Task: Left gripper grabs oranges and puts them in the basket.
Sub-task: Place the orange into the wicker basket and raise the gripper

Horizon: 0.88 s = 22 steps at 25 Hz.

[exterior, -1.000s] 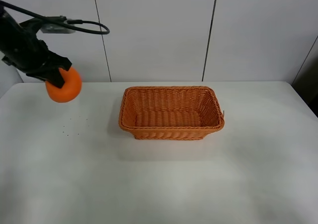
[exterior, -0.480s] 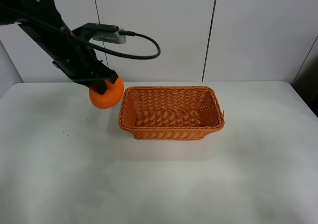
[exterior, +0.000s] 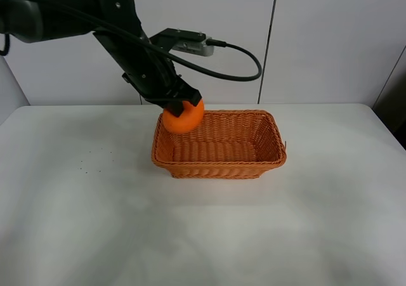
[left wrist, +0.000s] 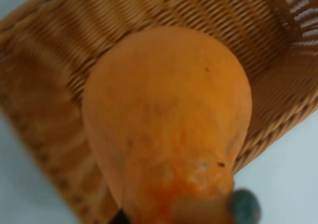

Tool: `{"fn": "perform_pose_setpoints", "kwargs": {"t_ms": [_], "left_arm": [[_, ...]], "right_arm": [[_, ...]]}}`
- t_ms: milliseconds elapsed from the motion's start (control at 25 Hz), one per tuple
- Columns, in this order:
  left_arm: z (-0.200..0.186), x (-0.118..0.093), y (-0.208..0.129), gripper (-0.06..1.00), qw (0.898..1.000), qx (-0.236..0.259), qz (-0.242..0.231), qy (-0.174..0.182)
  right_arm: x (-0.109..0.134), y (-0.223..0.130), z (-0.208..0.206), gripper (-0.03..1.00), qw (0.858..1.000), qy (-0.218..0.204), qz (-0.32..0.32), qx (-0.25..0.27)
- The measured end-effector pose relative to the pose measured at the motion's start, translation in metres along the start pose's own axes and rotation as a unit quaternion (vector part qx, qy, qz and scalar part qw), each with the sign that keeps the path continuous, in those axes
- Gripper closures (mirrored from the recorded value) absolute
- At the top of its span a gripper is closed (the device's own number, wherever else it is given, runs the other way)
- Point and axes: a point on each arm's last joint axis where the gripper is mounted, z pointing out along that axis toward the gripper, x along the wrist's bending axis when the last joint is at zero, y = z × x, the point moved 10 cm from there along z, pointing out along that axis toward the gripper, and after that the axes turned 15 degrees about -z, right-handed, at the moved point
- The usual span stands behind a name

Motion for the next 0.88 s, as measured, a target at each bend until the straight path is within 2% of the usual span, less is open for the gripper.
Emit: {"fn": "perform_pose_setpoints", "kwargs": {"t_ms": [280, 880], "left_arm": [[0.039, -0.025, 0.002, 0.82, 0.999, 0.024, 0.023, -0.008], [0.086, -0.034, -0.003, 0.82, 0.999, 0.038, 0.029, -0.015]], "right_arm": [[0.000, 0.000, 0.000, 0.27, 1.000, 0.000, 0.000, 0.000], [0.000, 0.000, 0.000, 0.27, 1.000, 0.000, 0.000, 0.000]]}}
